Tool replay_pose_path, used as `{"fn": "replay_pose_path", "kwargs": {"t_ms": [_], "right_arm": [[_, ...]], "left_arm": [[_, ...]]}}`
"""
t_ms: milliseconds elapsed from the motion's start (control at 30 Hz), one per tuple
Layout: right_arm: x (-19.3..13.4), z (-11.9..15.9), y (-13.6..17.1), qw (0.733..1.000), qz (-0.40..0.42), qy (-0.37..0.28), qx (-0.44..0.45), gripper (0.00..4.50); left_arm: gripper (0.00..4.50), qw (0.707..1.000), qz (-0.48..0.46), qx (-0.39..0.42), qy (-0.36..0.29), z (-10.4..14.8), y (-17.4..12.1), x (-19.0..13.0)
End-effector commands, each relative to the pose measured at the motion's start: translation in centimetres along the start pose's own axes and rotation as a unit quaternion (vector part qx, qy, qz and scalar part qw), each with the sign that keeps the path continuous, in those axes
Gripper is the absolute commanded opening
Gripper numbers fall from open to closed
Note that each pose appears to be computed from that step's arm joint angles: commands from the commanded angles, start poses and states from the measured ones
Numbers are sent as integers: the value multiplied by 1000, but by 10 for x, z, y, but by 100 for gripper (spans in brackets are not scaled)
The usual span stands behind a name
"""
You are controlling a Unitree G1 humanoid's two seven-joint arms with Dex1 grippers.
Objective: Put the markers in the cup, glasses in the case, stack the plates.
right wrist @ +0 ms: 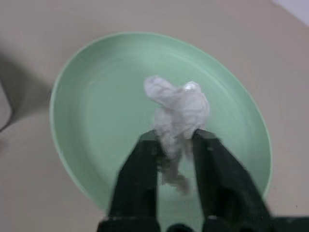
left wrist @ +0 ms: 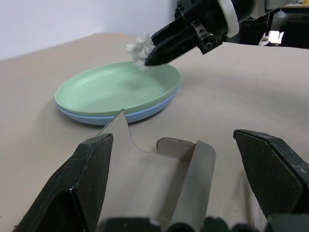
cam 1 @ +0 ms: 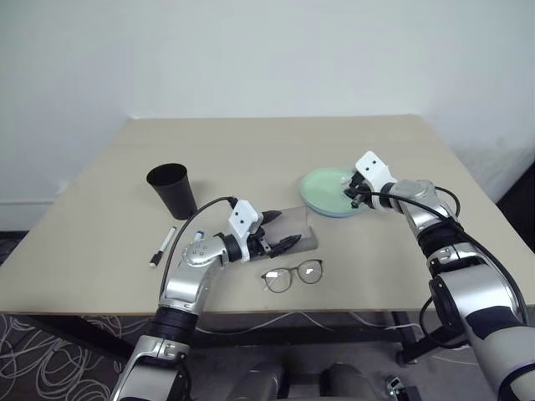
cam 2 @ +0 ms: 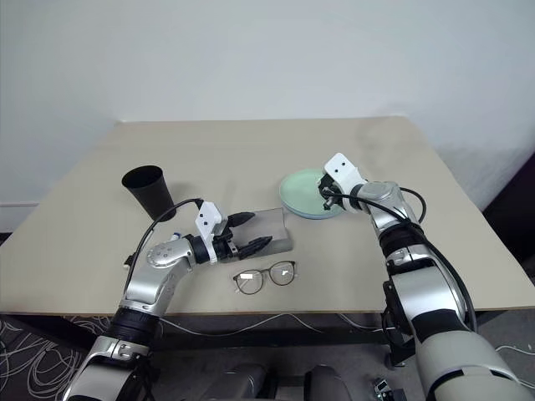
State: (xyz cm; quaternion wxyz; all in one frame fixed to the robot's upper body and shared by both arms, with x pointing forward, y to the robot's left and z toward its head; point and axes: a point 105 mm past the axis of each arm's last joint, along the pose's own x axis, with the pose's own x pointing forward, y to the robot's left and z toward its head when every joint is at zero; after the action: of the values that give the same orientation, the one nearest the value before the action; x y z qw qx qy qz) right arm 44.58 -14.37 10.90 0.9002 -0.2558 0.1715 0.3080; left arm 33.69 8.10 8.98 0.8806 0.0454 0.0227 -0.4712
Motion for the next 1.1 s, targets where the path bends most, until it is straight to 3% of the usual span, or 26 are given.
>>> {"fn": "replay_pose_path", "kwargs": {"t_ms": [33,167,333,500,567,867,1100], "right_arm": [[-2,22,-9,999,-10,-33,-18,236],[-3,24,-8,999,-2,-45,-24,373],[-7,27,-12,998,-8,-57,-31,373],[-27,36,-2,986,44,-154,-43,373],[-39,26,10,980,76,-179,-48,373],[-70,-30,64,956,237,-163,49,373],[-76,-40,81,947,260,-171,75,373]], "left_arm": [[426,999,12,25,-23,17,5,-4],[426,999,11,21,-22,15,3,-7],[426,1000,7,21,-21,16,3,-5],[426,1000,-16,25,-10,17,2,-7],[426,999,-28,25,1,16,4,-10],[426,997,-68,29,34,16,11,-18],[426,984,-162,12,79,13,-7,-21]]}}
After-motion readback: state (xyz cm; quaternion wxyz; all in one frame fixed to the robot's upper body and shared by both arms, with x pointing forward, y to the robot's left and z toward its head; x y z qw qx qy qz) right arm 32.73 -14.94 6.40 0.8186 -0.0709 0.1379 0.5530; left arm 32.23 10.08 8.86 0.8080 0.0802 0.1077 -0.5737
